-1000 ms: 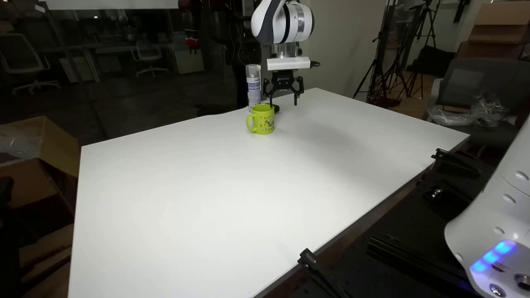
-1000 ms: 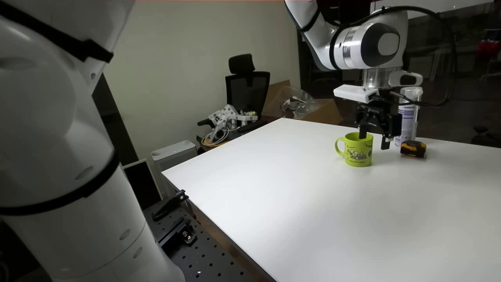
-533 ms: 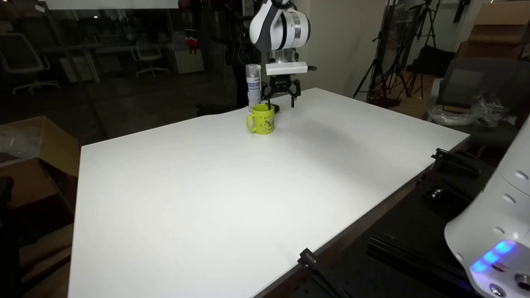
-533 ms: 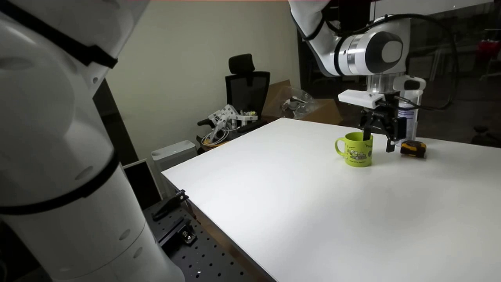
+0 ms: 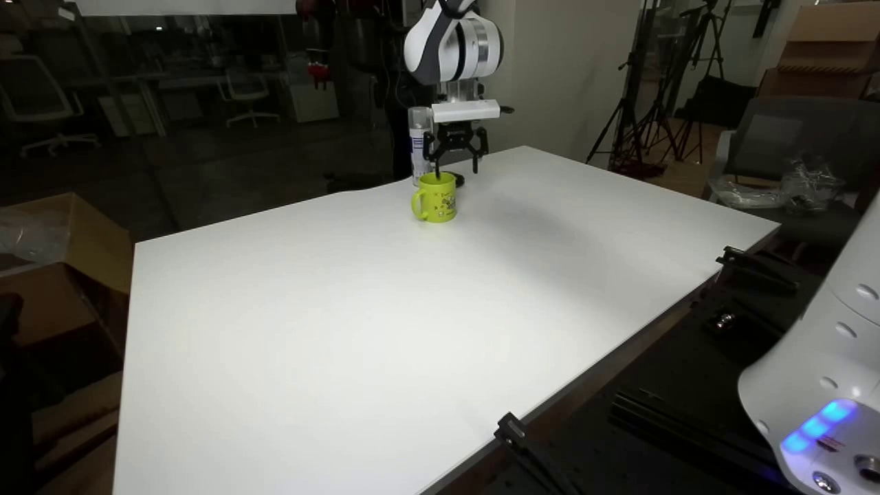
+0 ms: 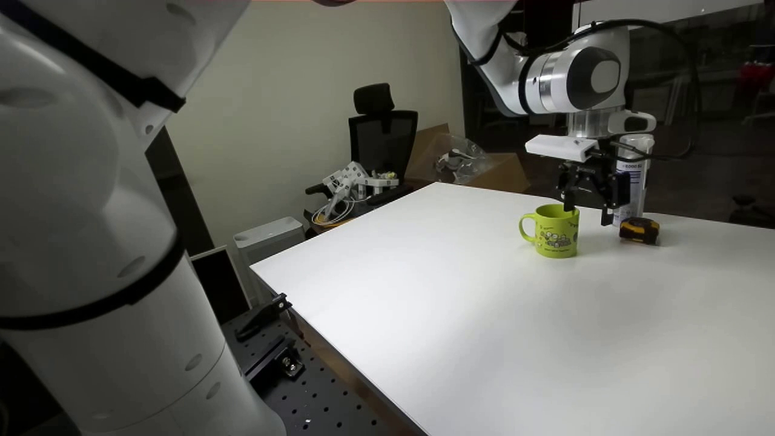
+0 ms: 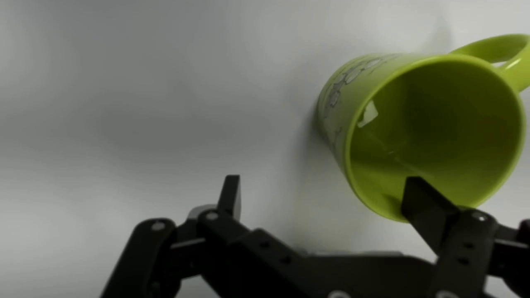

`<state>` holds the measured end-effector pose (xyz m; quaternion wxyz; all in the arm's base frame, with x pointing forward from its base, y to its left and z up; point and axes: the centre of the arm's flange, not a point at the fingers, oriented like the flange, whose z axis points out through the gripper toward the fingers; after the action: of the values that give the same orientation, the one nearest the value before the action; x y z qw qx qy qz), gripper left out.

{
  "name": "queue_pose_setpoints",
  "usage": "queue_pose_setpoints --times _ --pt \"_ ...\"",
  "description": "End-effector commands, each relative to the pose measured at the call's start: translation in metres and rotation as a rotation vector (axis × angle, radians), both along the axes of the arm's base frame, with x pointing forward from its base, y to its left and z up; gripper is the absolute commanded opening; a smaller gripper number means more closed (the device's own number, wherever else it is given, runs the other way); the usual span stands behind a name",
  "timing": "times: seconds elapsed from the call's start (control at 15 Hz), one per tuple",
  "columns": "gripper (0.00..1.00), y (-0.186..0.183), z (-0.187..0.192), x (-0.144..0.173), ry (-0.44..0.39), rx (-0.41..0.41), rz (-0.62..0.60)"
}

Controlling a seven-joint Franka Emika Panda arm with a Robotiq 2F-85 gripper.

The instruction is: Move the mug backwards then forwards.

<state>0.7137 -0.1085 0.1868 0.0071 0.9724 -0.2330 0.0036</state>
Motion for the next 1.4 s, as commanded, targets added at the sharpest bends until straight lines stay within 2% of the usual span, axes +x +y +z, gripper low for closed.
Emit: queue_pose_setpoints --times 0.0,0.47,0.67,0.73,0.8,0.87,1.2,1.27,1.33 --pt "0.75 0.001 -0.004 0.022 0.006 0.002 0.020" --pt "0.25 0.012 -0.007 0.025 0.032 0.044 0.067" --pt "0.05 0.021 -0.009 0.022 0.079 0.076 0.109" --pt "0.01 0.024 -0.010 0.020 0.097 0.084 0.124" --pt "0.00 0.027 -0.010 0.018 0.112 0.096 0.135" --pt "0.11 0.025 -0.012 0.008 0.092 0.065 0.115" --pt "0.10 0.028 -0.012 0.008 0.103 0.074 0.132" --pt "0.02 0.028 -0.012 0.008 0.103 0.075 0.133" --pt "0.02 0.030 -0.010 0.004 0.089 0.069 0.106"
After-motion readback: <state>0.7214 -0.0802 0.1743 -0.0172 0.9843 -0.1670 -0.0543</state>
